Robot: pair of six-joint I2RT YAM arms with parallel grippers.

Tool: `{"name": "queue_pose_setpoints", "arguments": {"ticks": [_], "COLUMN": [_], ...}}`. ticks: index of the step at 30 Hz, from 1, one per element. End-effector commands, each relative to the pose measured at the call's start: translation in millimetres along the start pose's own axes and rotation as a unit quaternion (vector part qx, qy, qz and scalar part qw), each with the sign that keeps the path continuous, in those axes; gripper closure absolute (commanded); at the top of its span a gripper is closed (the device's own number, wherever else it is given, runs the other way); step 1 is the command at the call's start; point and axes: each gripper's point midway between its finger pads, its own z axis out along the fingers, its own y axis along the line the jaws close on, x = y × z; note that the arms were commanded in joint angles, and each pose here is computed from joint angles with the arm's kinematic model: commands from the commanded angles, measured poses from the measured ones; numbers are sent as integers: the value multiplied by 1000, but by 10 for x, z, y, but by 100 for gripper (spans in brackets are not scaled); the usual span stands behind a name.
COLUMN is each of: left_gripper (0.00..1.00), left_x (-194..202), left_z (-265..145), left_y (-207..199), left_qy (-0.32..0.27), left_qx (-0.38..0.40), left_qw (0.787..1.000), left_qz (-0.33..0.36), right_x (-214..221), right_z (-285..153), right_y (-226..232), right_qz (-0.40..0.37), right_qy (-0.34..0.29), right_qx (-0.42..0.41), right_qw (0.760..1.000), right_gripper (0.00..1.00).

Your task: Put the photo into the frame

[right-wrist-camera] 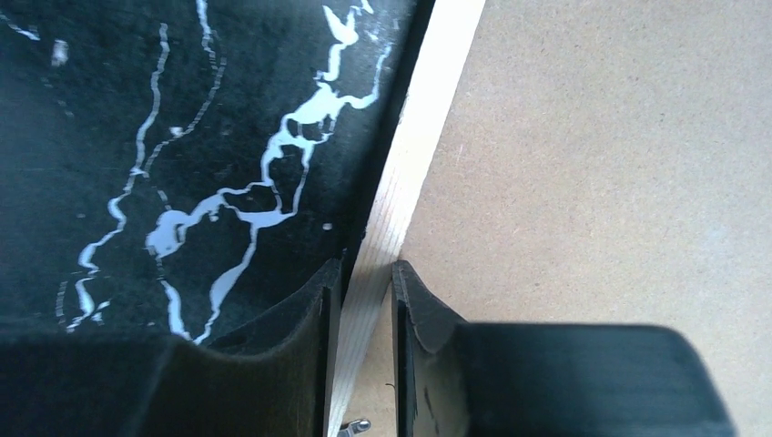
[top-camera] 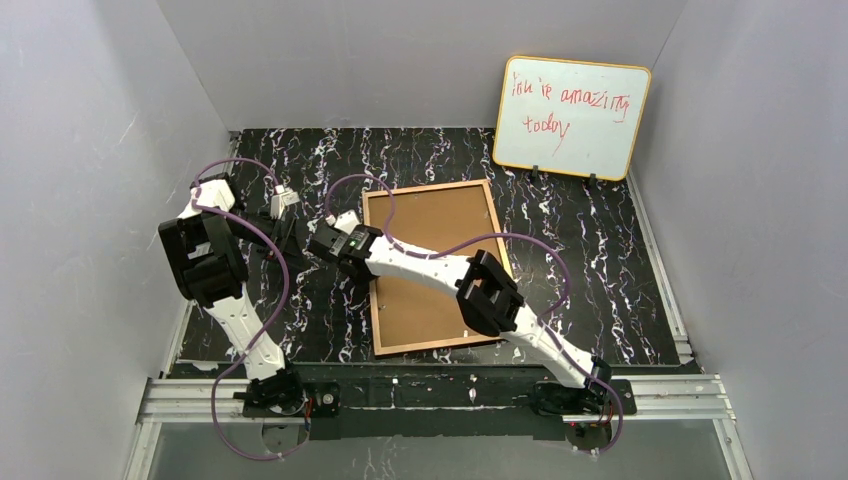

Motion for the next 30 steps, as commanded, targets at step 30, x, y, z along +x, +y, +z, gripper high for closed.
{"name": "queue_pose_setpoints", "arguments": {"ticks": [30], "left_gripper": [27], "left_x": [-519], "left_z": [-574], "left_y": [-374], "left_qy": [-119], "left_qx": [-15], "left_qw": [992], "left_qz": [-31], "right_x": [-1921], "right_z": [-3236], "right_y": [-555], "right_qz": [345], "right_qy": [-234], "right_qx": [-592], "right_qw": [690], "right_gripper": [98]}}
